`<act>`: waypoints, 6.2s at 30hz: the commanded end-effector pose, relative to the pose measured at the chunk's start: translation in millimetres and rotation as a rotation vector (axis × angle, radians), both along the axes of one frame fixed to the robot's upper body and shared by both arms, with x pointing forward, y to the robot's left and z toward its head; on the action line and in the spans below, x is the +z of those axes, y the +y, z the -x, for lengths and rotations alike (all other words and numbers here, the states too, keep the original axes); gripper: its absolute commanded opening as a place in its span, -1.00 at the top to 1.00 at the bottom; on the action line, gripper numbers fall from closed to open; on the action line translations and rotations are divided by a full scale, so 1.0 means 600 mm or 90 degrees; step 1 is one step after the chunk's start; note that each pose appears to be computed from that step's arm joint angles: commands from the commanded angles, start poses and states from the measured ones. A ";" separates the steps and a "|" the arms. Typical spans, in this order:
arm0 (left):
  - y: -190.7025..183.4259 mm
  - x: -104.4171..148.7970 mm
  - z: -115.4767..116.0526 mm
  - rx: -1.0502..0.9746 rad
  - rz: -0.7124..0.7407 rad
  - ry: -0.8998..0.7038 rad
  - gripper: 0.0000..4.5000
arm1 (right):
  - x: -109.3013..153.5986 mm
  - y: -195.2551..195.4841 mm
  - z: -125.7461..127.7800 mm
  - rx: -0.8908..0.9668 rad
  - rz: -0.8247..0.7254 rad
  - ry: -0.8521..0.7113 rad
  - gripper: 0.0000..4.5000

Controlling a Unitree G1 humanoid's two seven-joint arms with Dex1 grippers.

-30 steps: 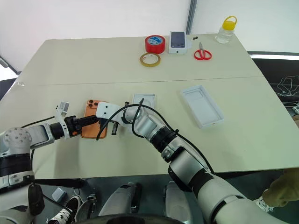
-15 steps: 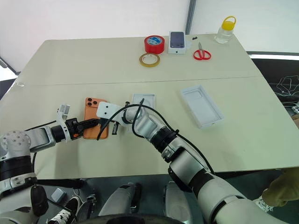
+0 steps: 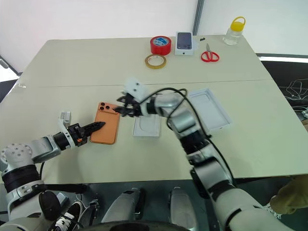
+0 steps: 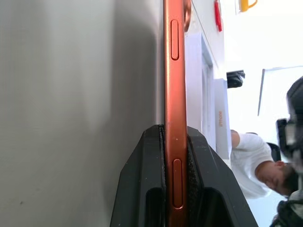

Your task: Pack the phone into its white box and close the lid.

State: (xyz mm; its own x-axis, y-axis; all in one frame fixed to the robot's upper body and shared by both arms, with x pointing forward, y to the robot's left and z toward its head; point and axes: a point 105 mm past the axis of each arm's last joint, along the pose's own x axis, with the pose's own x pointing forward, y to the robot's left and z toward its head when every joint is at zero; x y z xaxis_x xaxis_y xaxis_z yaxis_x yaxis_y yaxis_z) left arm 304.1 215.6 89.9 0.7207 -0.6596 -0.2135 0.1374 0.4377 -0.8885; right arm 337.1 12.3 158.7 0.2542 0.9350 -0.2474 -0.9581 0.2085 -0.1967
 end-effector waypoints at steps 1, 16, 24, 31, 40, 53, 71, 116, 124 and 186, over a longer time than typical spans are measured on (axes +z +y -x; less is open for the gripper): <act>0.007 0.032 -0.003 0.011 0.003 -0.064 0.76 | -0.010 -0.024 0.046 0.081 0.053 -0.032 -0.44; -0.002 0.021 0.000 -0.001 0.037 -0.033 1.00 | -0.052 -0.098 0.062 0.044 0.125 -0.079 -0.46; 0.003 0.030 0.000 0.018 0.087 -0.042 1.00 | -0.078 -0.092 0.072 0.062 0.157 -0.092 -0.35; -0.003 0.048 0.002 0.018 0.111 -0.072 1.00 | -0.103 -0.090 0.066 0.053 0.196 -0.112 0.79; -0.010 0.056 -0.004 0.022 0.118 -0.083 1.00 | -0.098 -0.089 0.068 0.064 0.188 -0.100 0.79; -0.036 0.097 -0.023 0.010 0.137 -0.136 1.00 | -0.088 -0.081 0.086 0.063 0.198 -0.072 0.90; -0.107 0.088 -0.030 -0.053 0.139 -0.131 1.00 | -0.014 -0.085 0.086 0.061 0.092 -0.049 -0.59; -0.158 0.081 -0.010 -0.083 -0.065 -0.168 -0.98 | -0.027 -0.188 0.007 -0.104 0.129 -0.090 -0.63; -0.080 0.079 -0.068 0.019 -0.407 -0.317 0.57 | -0.045 -0.199 -0.023 -0.153 0.176 -0.128 0.95; -0.350 0.013 -0.084 -0.312 -0.434 -0.537 0.99 | -0.055 -0.362 -0.002 -0.265 0.370 -0.175 1.00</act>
State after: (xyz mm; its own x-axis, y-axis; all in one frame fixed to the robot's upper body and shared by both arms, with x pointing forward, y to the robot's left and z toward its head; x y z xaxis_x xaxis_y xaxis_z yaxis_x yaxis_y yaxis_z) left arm 348.6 -0.2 83.1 0.4693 -0.8450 -0.2565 0.8619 0.5015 -0.0752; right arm 335.9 -205.8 106.6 0.6605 0.4769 -0.5799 -0.7485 0.3576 -0.5585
